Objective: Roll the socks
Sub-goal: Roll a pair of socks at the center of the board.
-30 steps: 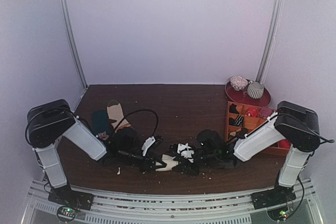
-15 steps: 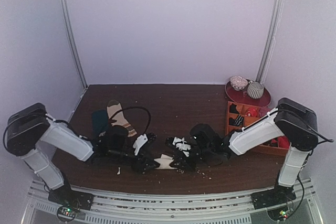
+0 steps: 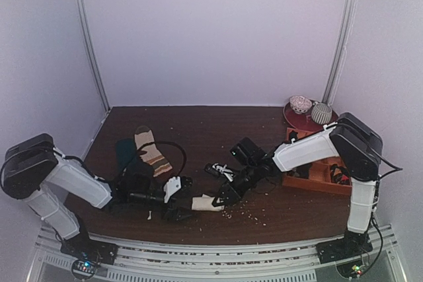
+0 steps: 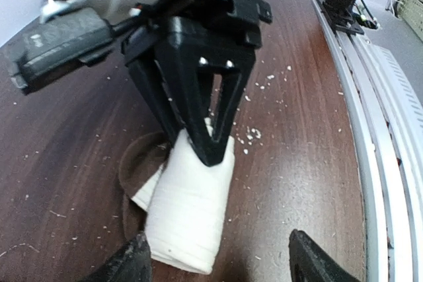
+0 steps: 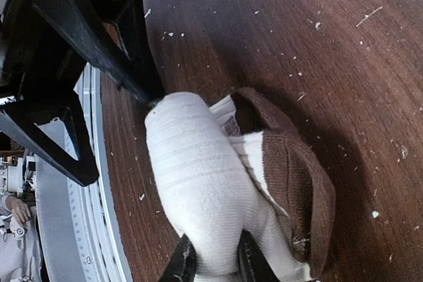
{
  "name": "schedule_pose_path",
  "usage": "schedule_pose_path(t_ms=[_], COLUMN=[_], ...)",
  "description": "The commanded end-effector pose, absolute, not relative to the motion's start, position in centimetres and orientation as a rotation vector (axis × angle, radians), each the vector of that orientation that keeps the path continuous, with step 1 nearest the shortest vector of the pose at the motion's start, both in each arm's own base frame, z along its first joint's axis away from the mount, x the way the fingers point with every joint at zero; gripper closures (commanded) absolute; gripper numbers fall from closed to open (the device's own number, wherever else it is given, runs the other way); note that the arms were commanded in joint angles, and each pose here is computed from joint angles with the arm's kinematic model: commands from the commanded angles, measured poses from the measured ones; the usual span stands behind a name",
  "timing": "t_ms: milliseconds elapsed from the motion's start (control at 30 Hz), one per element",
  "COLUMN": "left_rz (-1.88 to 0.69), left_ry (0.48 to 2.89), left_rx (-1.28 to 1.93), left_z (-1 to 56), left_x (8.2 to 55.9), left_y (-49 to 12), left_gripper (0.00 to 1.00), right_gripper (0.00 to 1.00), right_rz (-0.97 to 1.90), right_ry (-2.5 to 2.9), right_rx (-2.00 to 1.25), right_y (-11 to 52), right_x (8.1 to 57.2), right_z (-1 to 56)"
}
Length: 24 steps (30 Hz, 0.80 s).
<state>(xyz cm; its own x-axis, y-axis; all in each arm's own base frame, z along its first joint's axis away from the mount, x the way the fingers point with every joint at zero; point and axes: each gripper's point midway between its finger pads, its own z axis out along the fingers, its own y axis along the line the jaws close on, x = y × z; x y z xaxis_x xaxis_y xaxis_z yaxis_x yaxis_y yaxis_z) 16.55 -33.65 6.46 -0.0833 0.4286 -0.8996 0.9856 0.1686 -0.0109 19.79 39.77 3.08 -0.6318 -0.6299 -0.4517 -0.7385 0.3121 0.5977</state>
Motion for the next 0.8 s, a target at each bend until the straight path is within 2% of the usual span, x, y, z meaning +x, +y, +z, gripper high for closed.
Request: schedule_pose_path(t_ms=[0, 333, 467, 600, 733, 767], left_rz=[-0.898, -0.883, -0.877, -0.858, -0.828, -0.826], left_ry=[1.507, 1.592, 1.65, 1.733, 1.861, 1.897], left_rx=[1.422, 1.432, 1.467, 1.491, 1.495, 1.49], left_z=[7.4, 4.6, 3.0, 1.3, -0.8, -1.3], left_x=[16.4, 17.3, 17.3, 17.2, 17.3, 17.2], left_y=[-35.7, -36.3, -36.5, -36.4, -36.0, -35.8], left_gripper=[0.29, 0.37, 0.55, 0.65, 0.86, 0.89], right_gripper=[0.83, 0.83, 0.83, 0.83, 0.82, 0.82], right_rz=[1.063, 1.126, 1.165, 1.205, 1.244, 1.254], right_ry=[2.905, 2.949, 2.943, 2.925, 2.844, 2.807], right_rx=[-1.219, -1.208, -1.2, -1.186, -1.21, -1.222], right_y=[34.1, 33.9, 33.9, 34.3, 35.3, 35.7], right_x=[15.6, 15.1, 15.1, 15.5, 16.3, 16.6], right_z=[-3.3, -3.3, -3.0, -2.7, -1.6, -1.1])
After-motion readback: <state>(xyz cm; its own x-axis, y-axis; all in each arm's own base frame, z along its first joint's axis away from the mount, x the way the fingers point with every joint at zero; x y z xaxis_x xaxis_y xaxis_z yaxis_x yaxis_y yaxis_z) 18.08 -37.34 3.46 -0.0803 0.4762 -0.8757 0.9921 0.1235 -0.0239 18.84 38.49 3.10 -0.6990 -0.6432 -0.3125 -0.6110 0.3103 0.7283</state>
